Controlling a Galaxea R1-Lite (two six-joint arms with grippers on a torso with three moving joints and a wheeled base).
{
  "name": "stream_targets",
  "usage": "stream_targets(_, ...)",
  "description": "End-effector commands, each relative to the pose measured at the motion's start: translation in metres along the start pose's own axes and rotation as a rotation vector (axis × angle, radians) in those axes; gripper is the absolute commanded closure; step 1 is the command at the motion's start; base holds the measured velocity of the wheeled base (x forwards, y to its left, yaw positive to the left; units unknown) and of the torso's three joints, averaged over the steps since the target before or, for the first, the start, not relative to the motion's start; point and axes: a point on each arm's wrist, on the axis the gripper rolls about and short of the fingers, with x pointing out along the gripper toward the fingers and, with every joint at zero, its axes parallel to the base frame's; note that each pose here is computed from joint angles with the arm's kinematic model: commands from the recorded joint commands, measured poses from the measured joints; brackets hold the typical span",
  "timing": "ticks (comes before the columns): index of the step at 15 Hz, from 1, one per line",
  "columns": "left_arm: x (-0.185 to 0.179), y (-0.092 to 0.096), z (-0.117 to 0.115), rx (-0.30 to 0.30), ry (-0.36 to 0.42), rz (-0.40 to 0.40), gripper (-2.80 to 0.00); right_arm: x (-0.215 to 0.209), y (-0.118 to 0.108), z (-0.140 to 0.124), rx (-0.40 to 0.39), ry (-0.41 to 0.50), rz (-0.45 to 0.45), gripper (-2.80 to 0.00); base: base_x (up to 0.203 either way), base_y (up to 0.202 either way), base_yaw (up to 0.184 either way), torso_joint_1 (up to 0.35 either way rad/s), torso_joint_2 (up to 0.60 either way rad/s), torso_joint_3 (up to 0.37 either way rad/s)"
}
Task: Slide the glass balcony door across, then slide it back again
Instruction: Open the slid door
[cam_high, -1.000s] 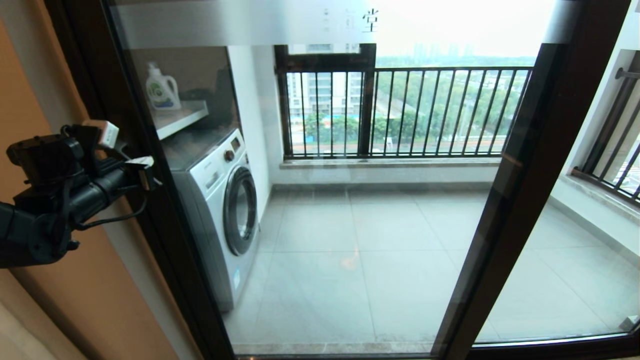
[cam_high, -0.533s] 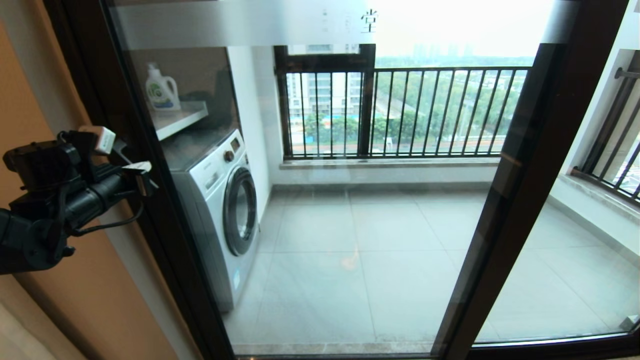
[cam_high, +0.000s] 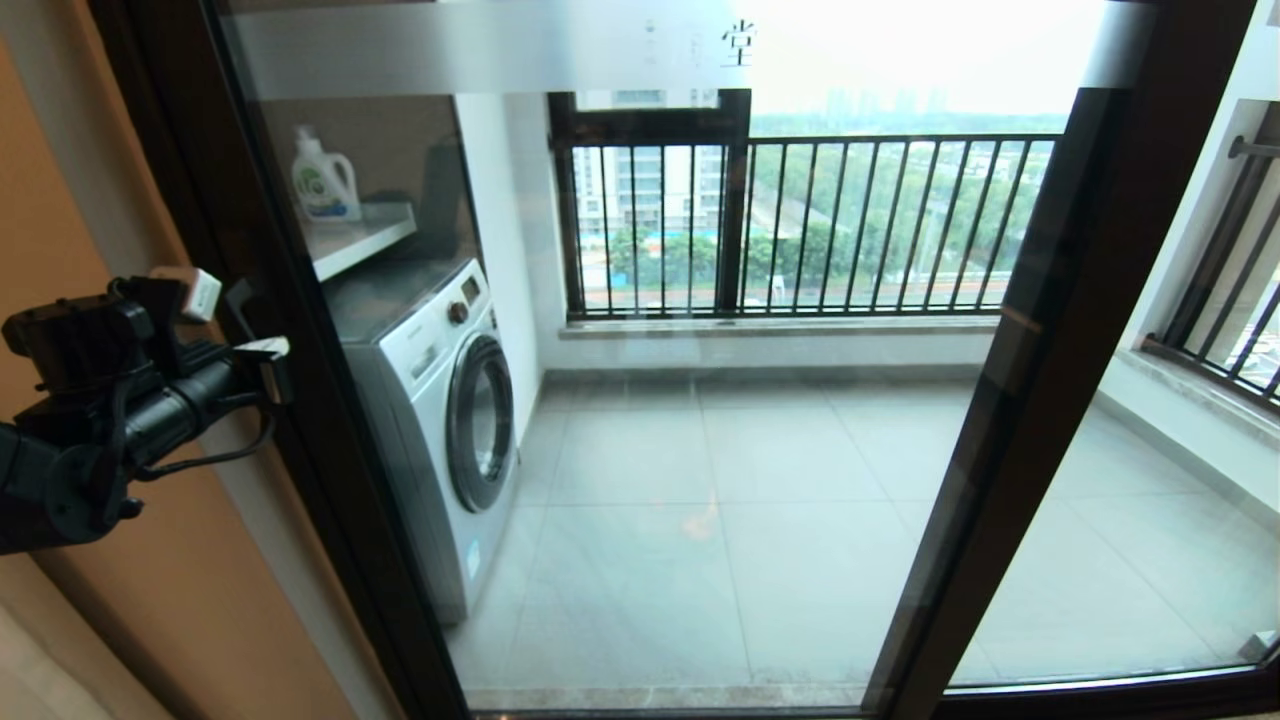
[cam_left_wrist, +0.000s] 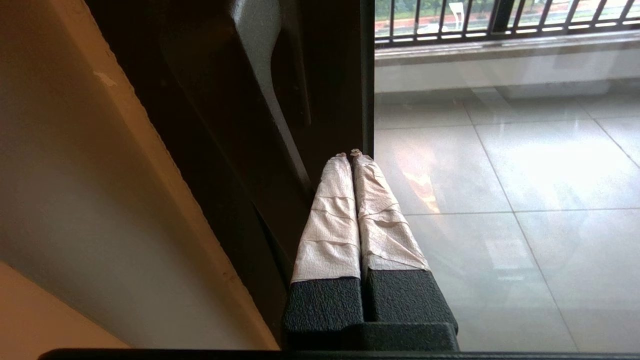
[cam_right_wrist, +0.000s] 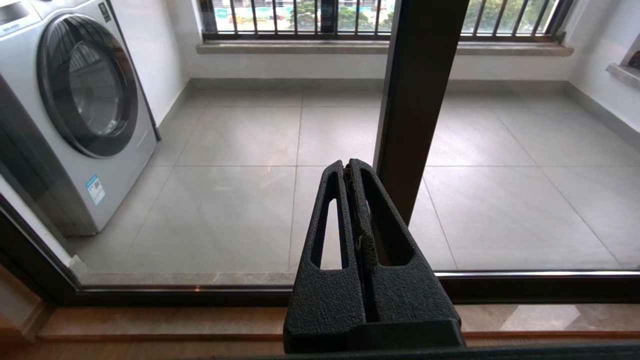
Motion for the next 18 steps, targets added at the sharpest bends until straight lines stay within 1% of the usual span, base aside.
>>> stream_targets(1,0.002,0.002,-0.004,-0.002,0.005,0.005,0.00,0.000,0.000,0.000,-0.001,0.001,0.001,0.00,0.000,0.000,0.000,0.000,0.00,0.000)
stream_targets(4,0.001,0.002,-0.002,0.000,0.000,0.006,0.00,0.000,0.000,0.000,-0.001,0.001,0.001,0.00,0.000,0.000,0.000,0.000,0.00,0.000)
stream_targets(7,0.001,0.011,-0.003,-0.004,0.003,0.029,0.00,0.000,0.000,0.000,-0.001,0.001,0.001,0.00,0.000,0.000,0.000,0.000,0.00,0.000)
stream_targets(11,-0.006,0.012,0.006,-0.002,-0.024,0.029,0.00,0.000,0.000,0.000,-0.001,0.001,0.001,0.00,0.000,0.000,0.000,0.000,0.00,0.000)
stream_targets(14,-0.027,0.009,0.019,0.000,-0.051,0.013,0.00,0.000,0.000,0.000,-0.001,0.001,0.001,0.00,0.000,0.000,0.000,0.000,0.00,0.000)
stream_targets(16,-0.046,0.005,0.018,-0.002,-0.041,-0.015,0.00,0.000,0.000,0.000,-0.001,0.001,0.001,0.00,0.000,0.000,0.000,0.000,0.00,0.000)
stream_targets(17,-0.053,0.004,0.021,-0.001,-0.049,-0.017,0.00,0.000,0.000,0.000,-0.001,0.001,0.001,0.00,0.000,0.000,0.000,0.000,0.00,0.000)
stream_targets(18,-0.059,0.008,0.021,-0.003,-0.051,-0.003,0.00,0.000,0.000,0.000,-0.001,-0.001,0.001,0.00,0.000,0.000,0.000,0.000,0.00,0.000)
